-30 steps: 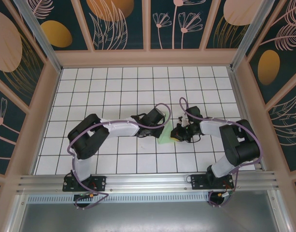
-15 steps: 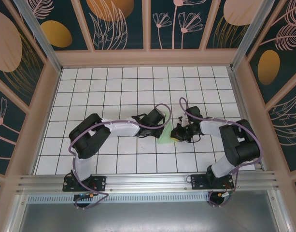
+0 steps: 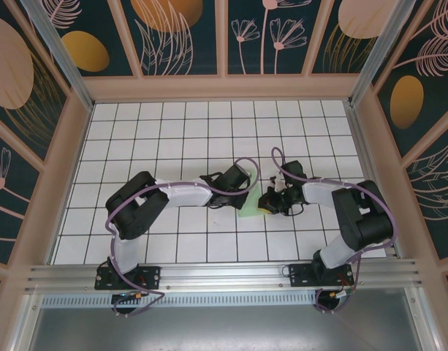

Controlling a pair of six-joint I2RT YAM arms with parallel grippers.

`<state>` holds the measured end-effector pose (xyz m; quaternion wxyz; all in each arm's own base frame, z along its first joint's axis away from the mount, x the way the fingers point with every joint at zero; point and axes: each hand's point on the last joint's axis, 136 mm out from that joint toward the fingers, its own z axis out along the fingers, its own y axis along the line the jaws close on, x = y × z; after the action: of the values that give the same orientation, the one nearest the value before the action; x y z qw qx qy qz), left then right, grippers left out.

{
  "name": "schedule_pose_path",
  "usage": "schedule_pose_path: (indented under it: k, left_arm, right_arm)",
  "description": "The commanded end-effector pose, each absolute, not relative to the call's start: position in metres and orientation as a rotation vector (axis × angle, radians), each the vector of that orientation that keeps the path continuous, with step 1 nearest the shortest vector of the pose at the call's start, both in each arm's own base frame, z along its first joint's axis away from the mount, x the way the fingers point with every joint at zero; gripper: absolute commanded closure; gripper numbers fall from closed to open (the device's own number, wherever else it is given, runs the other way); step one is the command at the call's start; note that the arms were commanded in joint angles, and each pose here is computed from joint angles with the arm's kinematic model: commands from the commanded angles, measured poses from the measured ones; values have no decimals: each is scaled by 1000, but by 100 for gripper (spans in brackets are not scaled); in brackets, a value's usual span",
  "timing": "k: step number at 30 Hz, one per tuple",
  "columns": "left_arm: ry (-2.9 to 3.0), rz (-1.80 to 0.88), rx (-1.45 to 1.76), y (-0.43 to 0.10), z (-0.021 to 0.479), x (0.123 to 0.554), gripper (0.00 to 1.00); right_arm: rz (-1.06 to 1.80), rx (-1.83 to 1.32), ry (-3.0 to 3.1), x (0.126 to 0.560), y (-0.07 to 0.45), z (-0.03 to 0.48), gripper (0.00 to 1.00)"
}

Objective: Fold a paper plane with a square sheet of paper (fold left side to right side)
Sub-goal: Fold the triangle a second time at the center of the table.

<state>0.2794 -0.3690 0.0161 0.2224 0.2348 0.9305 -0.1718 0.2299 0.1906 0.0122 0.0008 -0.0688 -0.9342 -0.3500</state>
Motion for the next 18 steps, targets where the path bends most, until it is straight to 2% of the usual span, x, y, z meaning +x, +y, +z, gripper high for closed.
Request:
schedule_pose_path:
  k: [1,10,18]
  left_arm:
    - [2562,-481,654,-373,13,285,92]
    - [2607,-481,668,-374,0,281,91]
    - [2647,-450,668,-367,-11,276,92]
  right_arm:
    - [-871,-266,-2950,215,171,-16,90]
    - [-896,-252,-2960,219,174,-12,89]
    - [-1039,-212,-3013,241,183,21,84]
